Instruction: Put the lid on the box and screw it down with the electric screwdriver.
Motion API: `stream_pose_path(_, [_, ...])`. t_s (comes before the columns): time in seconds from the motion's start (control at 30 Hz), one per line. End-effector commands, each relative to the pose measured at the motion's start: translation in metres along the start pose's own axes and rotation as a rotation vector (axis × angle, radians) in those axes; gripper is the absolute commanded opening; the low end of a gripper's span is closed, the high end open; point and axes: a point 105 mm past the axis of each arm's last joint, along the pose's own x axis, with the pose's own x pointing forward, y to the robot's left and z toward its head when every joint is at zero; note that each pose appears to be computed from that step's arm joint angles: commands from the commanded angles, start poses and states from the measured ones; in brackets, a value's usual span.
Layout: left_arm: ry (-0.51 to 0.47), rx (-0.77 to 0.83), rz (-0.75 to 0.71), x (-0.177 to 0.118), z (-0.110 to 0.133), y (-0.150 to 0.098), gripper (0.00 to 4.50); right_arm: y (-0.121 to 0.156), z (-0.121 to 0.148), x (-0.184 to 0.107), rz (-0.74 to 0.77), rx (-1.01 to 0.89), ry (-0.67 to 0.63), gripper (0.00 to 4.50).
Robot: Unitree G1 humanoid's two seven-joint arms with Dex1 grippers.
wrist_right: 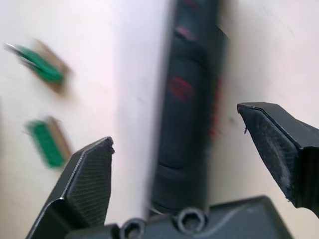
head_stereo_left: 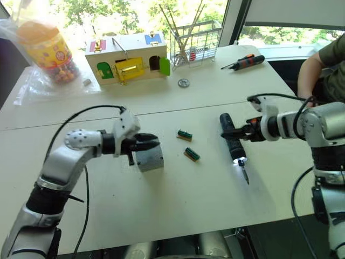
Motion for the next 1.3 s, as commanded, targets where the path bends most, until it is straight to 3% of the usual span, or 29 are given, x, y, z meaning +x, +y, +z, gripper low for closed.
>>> stream_pose_path(0.03, [0.003,-0.02,0.11,-0.029,0.0,0.024,0.92,0.046,0.039,-0.019,0.132,-0.194,-0.241,4.46])
stream_pose_path(0.1, [0.025,-0.051,0.167,-0.041,-0.01,0.034,0.92,0.078,0.033,-0.017,0.214,-0.371,-0.273,4.46])
stream_pose_path(0.17, [0.059,-0.11,0.194,-0.049,-0.028,0.032,0.92,0.121,-0.004,-0.003,0.383,-0.565,-0.211,4.46])
stream_pose_path(0.27, [0.097,-0.146,0.217,-0.056,-0.043,0.028,0.92,0.145,-0.034,0.012,0.483,-0.622,-0.171,4.46])
stream_pose_path(0.43, [0.138,-0.2,0.22,-0.056,-0.058,0.01,0.92,0.155,-0.067,0.053,0.479,-0.597,-0.13,4.46])
stream_pose_path(0.67, [0.175,-0.215,0.205,-0.045,-0.069,-0.003,0.92,0.156,-0.074,0.082,0.419,-0.518,-0.107,4.46])
stream_pose_path(0.8, [0.159,-0.205,0.184,-0.032,-0.065,-0.003,0.92,0.167,-0.076,0.085,0.462,-0.461,-0.098,4.46])
stream_pose_path(1.03, [0.172,-0.148,0.223,-0.01,-0.075,0.019,0.92,0.187,-0.084,0.083,0.561,-0.298,-0.03,4.46])
stream_pose_path(1.2, [0.186,-0.113,0.246,-0.009,-0.08,0.034,0.92,0.185,-0.079,0.078,0.532,-0.31,-0.041,4.46])
stream_pose_path(1.3, [0.216,-0.095,0.268,-0.021,-0.083,0.042,0.92,0.17,-0.071,0.071,0.446,-0.438,-0.08,4.46])
